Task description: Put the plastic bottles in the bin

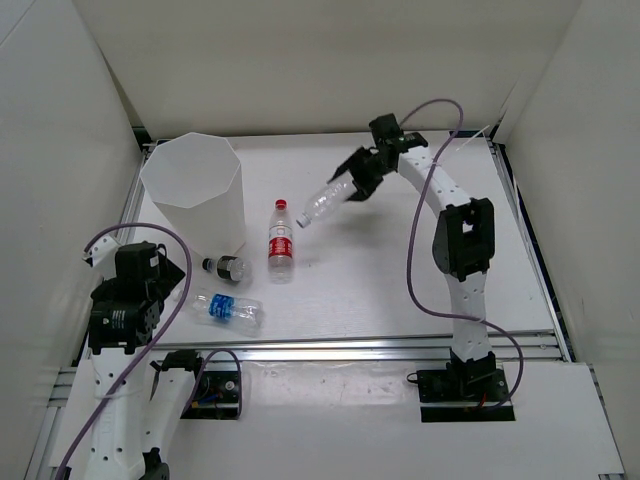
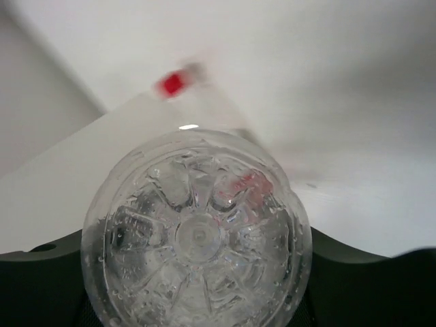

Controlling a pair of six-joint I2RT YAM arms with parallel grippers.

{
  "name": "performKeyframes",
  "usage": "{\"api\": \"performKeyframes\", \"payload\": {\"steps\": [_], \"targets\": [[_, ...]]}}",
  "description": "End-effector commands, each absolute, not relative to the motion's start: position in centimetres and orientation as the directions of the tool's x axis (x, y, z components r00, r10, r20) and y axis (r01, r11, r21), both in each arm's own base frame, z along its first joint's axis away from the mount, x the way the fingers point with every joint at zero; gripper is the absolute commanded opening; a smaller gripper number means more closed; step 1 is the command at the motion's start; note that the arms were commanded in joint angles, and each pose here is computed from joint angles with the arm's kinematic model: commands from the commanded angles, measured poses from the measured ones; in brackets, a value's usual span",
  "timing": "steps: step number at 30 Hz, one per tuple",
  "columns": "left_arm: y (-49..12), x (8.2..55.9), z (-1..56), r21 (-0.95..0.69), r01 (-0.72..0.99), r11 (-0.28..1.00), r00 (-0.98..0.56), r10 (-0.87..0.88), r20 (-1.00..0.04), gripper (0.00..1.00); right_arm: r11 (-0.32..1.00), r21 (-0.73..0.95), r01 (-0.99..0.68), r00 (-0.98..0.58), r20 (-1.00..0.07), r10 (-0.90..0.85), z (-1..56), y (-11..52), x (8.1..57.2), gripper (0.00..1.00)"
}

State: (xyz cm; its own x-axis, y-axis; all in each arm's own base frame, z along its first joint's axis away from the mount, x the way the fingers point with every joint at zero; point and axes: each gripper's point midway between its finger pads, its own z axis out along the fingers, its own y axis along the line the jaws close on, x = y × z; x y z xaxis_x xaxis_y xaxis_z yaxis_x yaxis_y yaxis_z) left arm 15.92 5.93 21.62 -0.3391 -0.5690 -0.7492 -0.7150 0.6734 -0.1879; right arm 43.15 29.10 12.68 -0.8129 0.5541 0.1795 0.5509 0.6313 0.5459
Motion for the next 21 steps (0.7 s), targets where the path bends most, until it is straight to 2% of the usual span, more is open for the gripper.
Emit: {"api": "performKeyframes", "payload": {"steps": [1, 4, 6, 10, 13, 15, 17, 21], "targets": [[5.9, 16.4, 23.4, -0.233, -0.697, 0.678, -0.289, -0.563, -0.774, 1.0, 0.532, 0.837, 0.131, -0.939, -0.068, 0.338, 24.2, 34.6, 45.0, 0.24], [5.5, 16.5, 24.1, -0.234, -0.662, 0.712, -0.31, -0.545, -0.779, 1.0, 0.415, 0.893, -0.173, -0.895, -0.319, 0.312, 32.7, 38.6, 45.6, 0.26], [5.0, 16.5, 24.5, -0.24, -0.635, 0.735, -0.332, -0.539, -0.774, 1.0, 0.395, 0.868, -0.3, -0.825, -0.445, 0.35, 36.9, 39.6, 45.6, 0.28], [4.1, 16.6, 26.5, -0.258, -0.56, 0.787, -0.346, -0.505, -0.791, 1.0, 0.403, 0.775, -0.486, -0.65, -0.629, 0.425, 42.3, 42.6, 44.7, 0.29], [3.7, 16.8, 26.7, -0.252, -0.528, 0.811, -0.371, -0.487, -0.791, 1.0, 0.421, 0.716, -0.557, -0.548, -0.698, 0.461, 44.1, 44.9, 44.3, 0.29], [3.6, 17.0, 27.1, -0.231, -0.513, 0.827, -0.395, -0.466, -0.791, 1.0, 0.494, 0.648, -0.58, -0.415, -0.757, 0.506, 45.4, 45.1, 45.0, 0.29], [3.4, 17.1, 27.7, -0.232, -0.5, 0.834, -0.401, -0.461, -0.792, 1.0, 0.515, 0.593, -0.619, -0.349, -0.795, 0.496, 45.8, 46.4, 44.4, 0.3], [2.6, 17.2, 28.5, -0.234, -0.455, 0.859, -0.418, -0.438, -0.796, 1.0, 0.512, 0.521, -0.683, -0.257, -0.828, 0.499, 46.8, 48.4, 43.7, 0.33]]}}
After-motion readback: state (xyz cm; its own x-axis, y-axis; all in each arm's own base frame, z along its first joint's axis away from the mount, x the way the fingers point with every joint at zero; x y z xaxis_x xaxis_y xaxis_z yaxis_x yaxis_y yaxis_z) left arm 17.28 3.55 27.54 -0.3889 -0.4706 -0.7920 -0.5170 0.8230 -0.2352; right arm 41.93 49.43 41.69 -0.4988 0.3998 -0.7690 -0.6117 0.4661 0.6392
